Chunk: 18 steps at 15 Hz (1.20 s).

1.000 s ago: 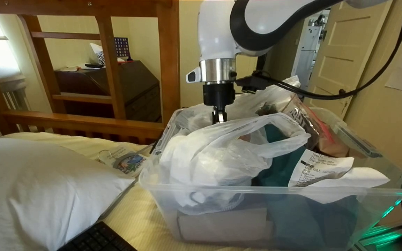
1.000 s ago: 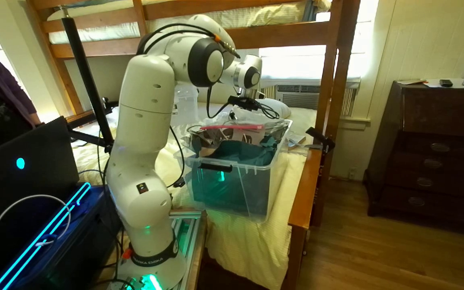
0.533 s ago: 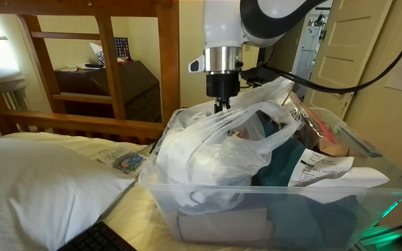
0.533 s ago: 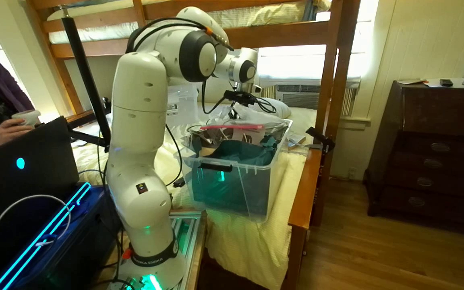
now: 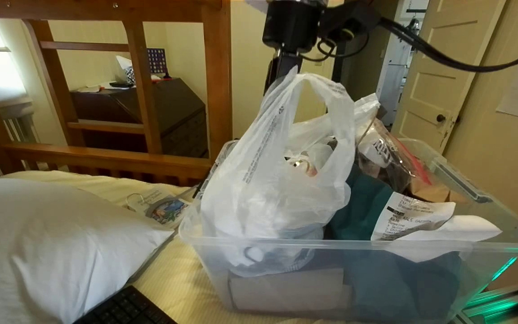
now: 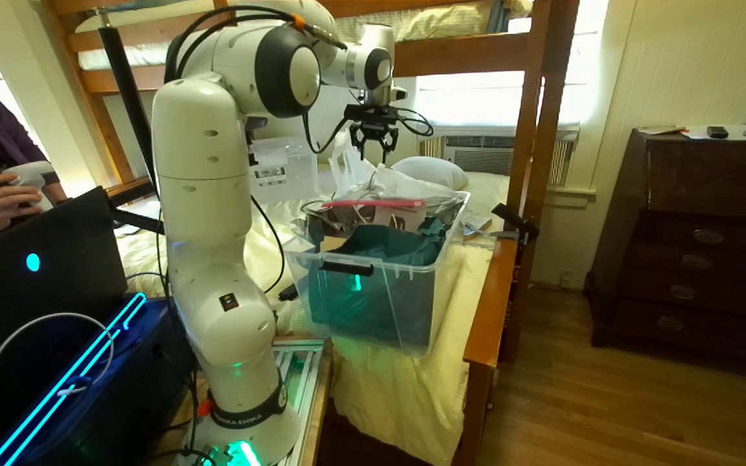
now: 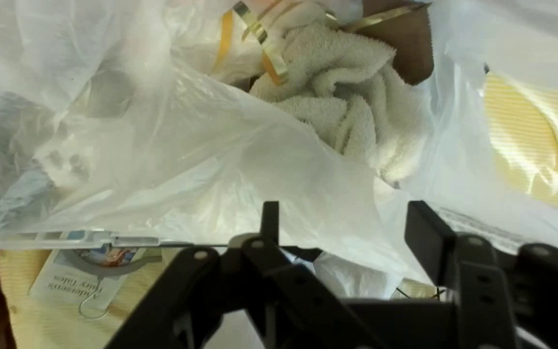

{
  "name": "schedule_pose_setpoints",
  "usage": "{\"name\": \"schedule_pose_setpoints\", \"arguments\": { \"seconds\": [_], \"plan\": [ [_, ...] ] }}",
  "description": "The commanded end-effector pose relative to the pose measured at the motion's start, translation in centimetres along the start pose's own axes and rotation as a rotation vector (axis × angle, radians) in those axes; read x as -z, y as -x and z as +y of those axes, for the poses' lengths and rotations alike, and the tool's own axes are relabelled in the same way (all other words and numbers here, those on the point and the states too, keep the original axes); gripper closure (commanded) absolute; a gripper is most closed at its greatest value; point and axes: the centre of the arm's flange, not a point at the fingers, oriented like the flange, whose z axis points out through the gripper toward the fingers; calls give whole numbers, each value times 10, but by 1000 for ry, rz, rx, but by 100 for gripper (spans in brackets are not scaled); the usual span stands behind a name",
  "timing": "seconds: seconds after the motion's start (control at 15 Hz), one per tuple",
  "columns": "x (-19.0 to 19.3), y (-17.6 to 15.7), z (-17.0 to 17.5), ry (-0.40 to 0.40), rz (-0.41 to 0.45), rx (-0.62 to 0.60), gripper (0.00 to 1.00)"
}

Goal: Move the objects in the plastic

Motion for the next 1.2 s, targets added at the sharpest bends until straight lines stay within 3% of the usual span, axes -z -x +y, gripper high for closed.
{"name": "schedule_pose_setpoints", "arguments": {
  "seconds": [0.0,0.33,0.67,0.73,1.13],
  "plan": [
    [37,8,-10,67,57,-29,1],
    [83,26,-24,141,76,-91,0],
    [124,62,-60,172,1,-224,0],
    [109,42,-42,155,32,-172,0],
    [122,57,-57,178,11,-207,0]
  ]
}}
